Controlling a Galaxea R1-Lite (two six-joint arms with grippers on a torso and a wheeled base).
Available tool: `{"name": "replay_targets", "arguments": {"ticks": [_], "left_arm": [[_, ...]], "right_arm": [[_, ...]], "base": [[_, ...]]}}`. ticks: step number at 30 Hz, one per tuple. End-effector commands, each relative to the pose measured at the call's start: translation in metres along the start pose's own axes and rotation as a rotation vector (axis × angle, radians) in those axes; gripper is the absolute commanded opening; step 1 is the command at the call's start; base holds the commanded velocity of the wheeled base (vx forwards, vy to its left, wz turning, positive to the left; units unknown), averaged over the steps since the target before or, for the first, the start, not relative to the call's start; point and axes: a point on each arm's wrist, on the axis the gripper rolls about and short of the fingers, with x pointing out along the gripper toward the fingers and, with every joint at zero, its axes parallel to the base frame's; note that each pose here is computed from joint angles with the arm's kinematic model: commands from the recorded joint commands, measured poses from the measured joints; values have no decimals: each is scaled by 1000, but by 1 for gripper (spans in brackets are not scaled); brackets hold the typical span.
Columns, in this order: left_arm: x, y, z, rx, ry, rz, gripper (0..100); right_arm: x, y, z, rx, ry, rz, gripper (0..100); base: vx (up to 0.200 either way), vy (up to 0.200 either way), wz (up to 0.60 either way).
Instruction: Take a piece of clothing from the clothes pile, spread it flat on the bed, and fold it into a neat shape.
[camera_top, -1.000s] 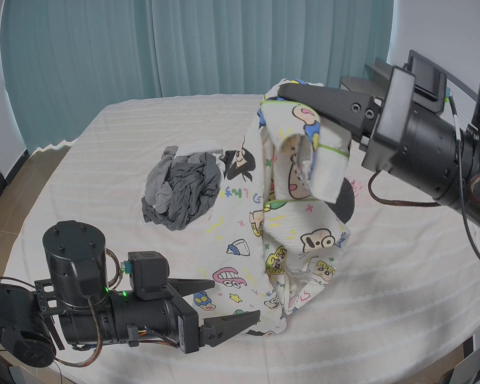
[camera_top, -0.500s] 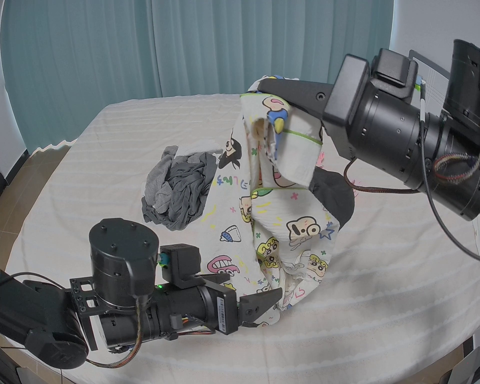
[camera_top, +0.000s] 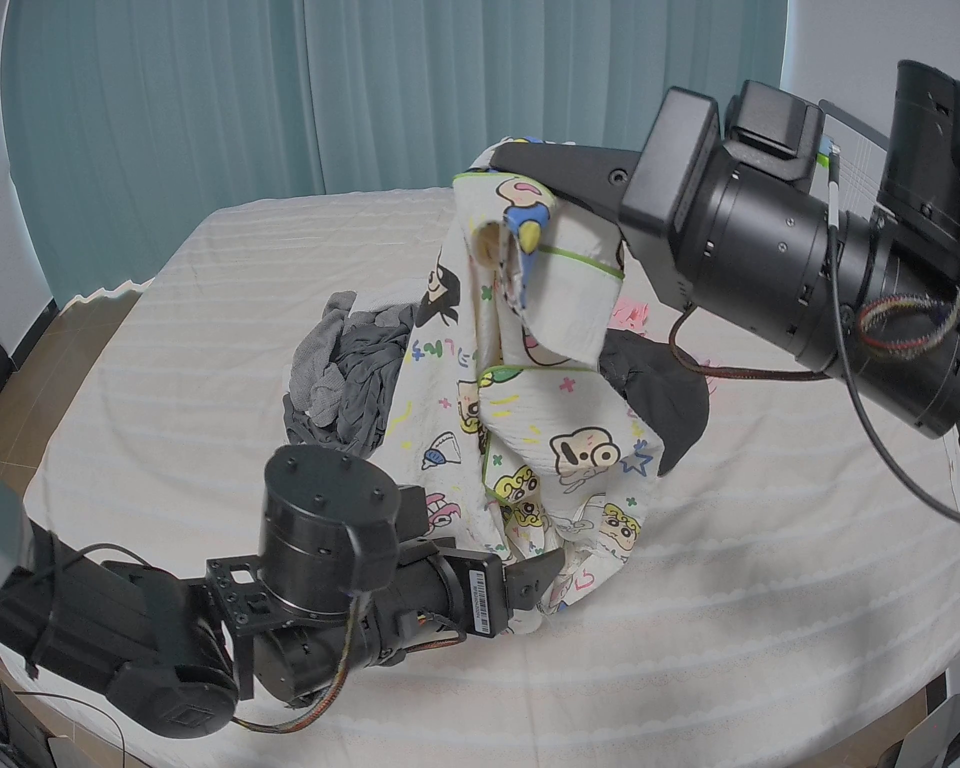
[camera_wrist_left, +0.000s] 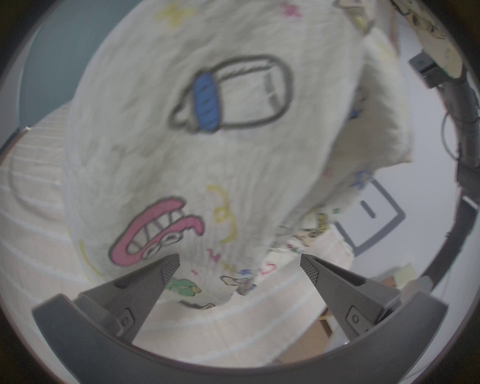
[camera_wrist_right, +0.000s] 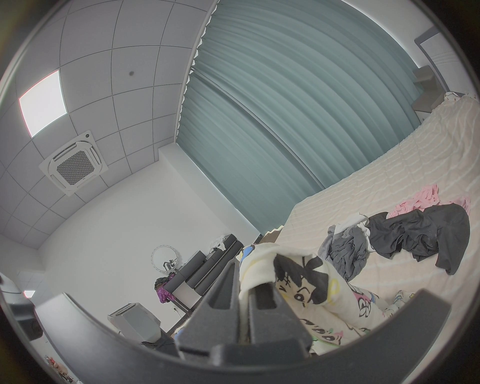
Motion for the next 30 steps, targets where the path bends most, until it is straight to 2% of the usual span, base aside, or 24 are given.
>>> {"name": "replay_targets", "arguments": {"ticks": [1, 5, 13, 19, 30], "left_arm": [[23, 12, -17, 17, 36, 135, 100], [30, 21, -23, 30, 48, 243, 100], [30, 29, -27, 64, 57, 339, 100], [30, 30, -24, 59, 41, 349, 100], [35, 35, -41, 85, 103, 371, 100]], "right_arm": [[-5, 4, 1, 2, -2, 12, 0], [-8, 5, 3, 2, -7, 15, 0], [-10, 4, 1, 2, 2, 11, 0], [-12, 3, 0, 4, 8, 7, 0], [-12, 1, 0, 5, 6, 3, 0]], "base": [[0, 0, 0], [0, 0, 0], [0, 0, 0], [0, 0, 0], [0, 0, 0]]}}
